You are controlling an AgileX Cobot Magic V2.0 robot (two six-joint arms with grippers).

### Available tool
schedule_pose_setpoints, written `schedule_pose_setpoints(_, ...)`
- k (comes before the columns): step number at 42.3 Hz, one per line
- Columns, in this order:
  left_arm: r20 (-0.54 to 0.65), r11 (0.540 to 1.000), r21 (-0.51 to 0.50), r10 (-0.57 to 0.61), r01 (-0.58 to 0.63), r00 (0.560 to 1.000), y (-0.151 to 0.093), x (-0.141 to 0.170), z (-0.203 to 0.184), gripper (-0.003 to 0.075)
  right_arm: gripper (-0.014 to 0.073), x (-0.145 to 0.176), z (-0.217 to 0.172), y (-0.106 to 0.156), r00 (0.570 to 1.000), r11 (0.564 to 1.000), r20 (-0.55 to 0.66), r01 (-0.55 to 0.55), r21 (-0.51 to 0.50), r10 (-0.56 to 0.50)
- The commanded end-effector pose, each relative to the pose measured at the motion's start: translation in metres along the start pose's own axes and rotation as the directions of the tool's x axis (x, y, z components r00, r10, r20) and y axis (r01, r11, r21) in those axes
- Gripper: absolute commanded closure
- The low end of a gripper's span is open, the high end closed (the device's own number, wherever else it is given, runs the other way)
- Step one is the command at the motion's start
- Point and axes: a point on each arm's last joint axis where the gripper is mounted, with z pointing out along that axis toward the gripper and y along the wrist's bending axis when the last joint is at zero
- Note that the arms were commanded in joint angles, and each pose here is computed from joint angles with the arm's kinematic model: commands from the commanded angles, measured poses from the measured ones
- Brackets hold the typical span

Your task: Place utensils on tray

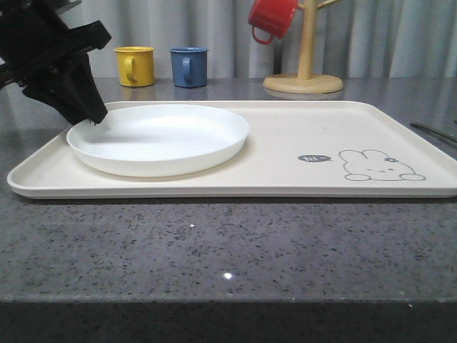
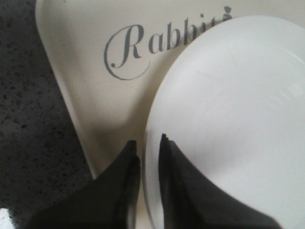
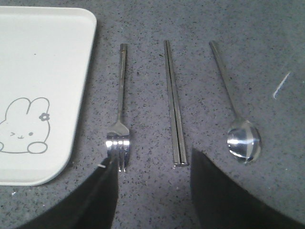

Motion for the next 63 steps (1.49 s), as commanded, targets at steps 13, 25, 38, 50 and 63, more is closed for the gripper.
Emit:
schedule_pose_setpoints(13, 0.201, 0.995, -0.004, 0.097, -0.098, 0.975, -0.031, -0.014, -0.064, 0.0418, 0.0212, -0.014, -0.004, 0.0, 0.996, 1.0, 0.085, 0.006, -0.001, -0.006)
schedule_pose_setpoints(25, 0.226, 0.938, -0.12, 0.344, -0.325, 0.911, -0.087, 0.018, -0.116, 0.0418, 0.0212, -0.014, -0.004, 0.0, 0.996, 1.0, 0.085, 0.006, -0.001, -0.006)
schedule_pose_setpoints(38, 0.295, 0.927, -0.271, 0.336, -0.259, 0.894, -0.098, 0.089, -0.15, 0.0418, 0.0212, -0.015, -0.004, 0.001, 0.996, 1.0, 0.093, 0.0, -0.007, 0.001)
schedule_pose_setpoints(50, 0.41, 0.927, -0.283, 0.348, -0.245, 0.843, -0.09, 0.161, -0.172, 0.0418, 0.0212, -0.016, -0.006, 0.004, 0.995, 0.998, 0.087, -0.044, -0.044, 0.048)
schedule_pose_setpoints(63, 0.479, 0.926, -0.288, 0.361, -0.245, 0.8, -0.092, 0.184, -0.19, 0.0418, 0.0212, -0.036, -0.014, 0.014, 0.997, 0.991, -0.032, 0.071, -0.111, -0.075)
